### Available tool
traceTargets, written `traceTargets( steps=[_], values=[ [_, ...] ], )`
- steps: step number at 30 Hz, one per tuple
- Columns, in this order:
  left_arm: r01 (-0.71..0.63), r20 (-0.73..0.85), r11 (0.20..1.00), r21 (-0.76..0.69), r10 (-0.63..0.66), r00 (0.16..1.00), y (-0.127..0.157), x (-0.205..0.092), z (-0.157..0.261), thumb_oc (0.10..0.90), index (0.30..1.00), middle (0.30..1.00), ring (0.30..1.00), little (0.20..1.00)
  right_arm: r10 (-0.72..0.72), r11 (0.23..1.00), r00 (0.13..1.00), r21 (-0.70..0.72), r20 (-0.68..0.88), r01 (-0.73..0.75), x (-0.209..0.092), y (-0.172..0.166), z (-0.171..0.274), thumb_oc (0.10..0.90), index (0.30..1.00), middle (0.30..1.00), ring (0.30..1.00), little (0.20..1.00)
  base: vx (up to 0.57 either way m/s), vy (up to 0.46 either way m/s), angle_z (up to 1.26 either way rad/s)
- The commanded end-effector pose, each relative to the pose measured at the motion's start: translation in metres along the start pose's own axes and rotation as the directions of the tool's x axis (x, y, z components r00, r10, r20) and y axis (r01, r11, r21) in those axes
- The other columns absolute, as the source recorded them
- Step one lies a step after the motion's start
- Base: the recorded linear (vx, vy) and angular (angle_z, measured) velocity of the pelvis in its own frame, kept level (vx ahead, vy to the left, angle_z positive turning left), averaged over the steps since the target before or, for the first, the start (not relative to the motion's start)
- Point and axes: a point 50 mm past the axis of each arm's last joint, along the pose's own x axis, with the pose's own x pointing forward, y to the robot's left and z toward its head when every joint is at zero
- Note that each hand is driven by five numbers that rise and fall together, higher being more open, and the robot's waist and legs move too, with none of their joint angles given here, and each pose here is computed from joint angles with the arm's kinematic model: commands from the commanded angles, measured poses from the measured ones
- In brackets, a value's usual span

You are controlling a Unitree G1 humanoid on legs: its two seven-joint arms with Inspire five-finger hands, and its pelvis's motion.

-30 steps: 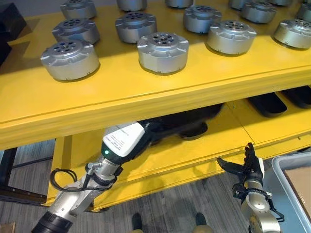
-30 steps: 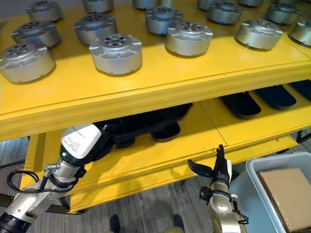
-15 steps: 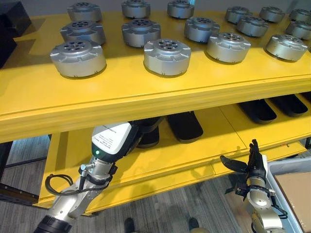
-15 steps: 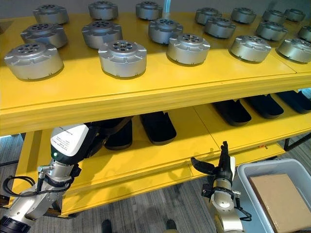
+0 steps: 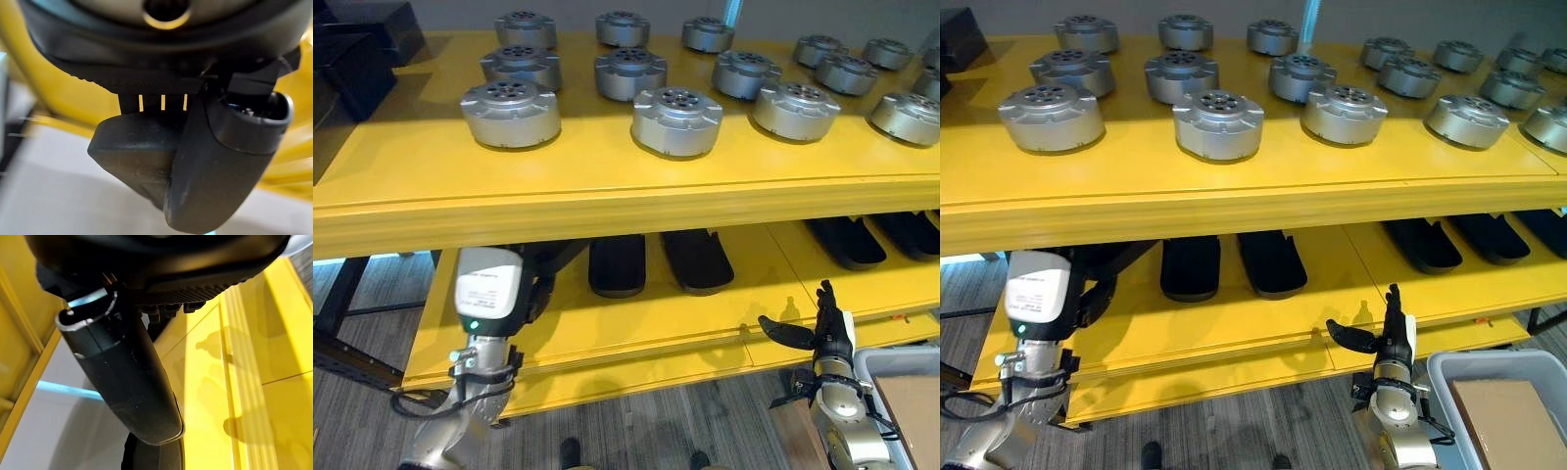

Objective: Move parts from the plastic box to the shelf.

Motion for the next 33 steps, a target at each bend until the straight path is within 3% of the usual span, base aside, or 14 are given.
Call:
traceTargets(
  steps=[1, 9, 14, 19, 25, 33],
  values=[
    [-0.483, 0.033, 0.875, 0.025, 0.482, 0.875, 0.055, 0.051, -0.008, 0.400, 0.300, 0.300, 0.300, 0.300, 0.014, 0.995, 0.967, 0.090, 0.255, -0.039, 0.015, 0.002, 0.060, 0.900, 1.000, 1.000, 1.000, 1.000, -0.01, -0.055, 0.21],
    [-0.562, 0.007, 0.821, 0.096, 0.564, 0.826, 0.073, 0.044, -0.017, 0.400, 0.300, 0.300, 0.300, 0.300, 0.035, 0.986, 0.942, 0.140, 0.335, -0.086, -0.001, 0.001, 0.068, 0.900, 1.000, 1.000, 1.000, 1.000, 0.00, -0.039, 0.16],
    [-0.444, 0.081, 0.891, 0.095, 0.438, 0.895, 0.067, 0.057, -0.007, 0.400, 0.300, 0.300, 0.300, 0.300, 0.053, 0.977, 0.906, 0.164, 0.421, -0.133, -0.010, -0.004, 0.089, 0.900, 1.000, 1.000, 1.000, 1.000, -0.02, -0.070, 0.00],
    [-0.433, 0.175, 0.902, 0.009, 0.425, 0.888, 0.063, 0.099, 0.020, 0.400, 0.300, 0.300, 0.300, 0.300, 0.021, 0.963, 0.839, 0.216, 0.543, -0.164, -0.013, -0.006, 0.121, 0.900, 1.000, 1.000, 1.000, 1.000, -0.21, -0.085, -0.14],
    [-0.444, 0.204, 0.893, -0.068, 0.448, 0.870, 0.060, 0.117, 0.044, 0.400, 0.300, 0.300, 0.300, 0.300, -0.023, 0.960, 0.760, 0.226, 0.650, -0.164, -0.016, -0.013, 0.147, 0.900, 1.000, 1.000, 1.000, 1.000, -0.12, -0.045, -0.09],
    [-0.453, 0.099, 0.871, -0.189, 0.476, 0.874, 0.056, 0.123, 0.063, 0.400, 0.300, 0.300, 0.300, 0.300, -0.083, 0.952, 0.669, 0.257, 0.739, -0.165, -0.021, -0.015, 0.177, 0.900, 1.000, 1.000, 1.000, 1.000, -0.13, -0.015, -0.07]
  ],
)
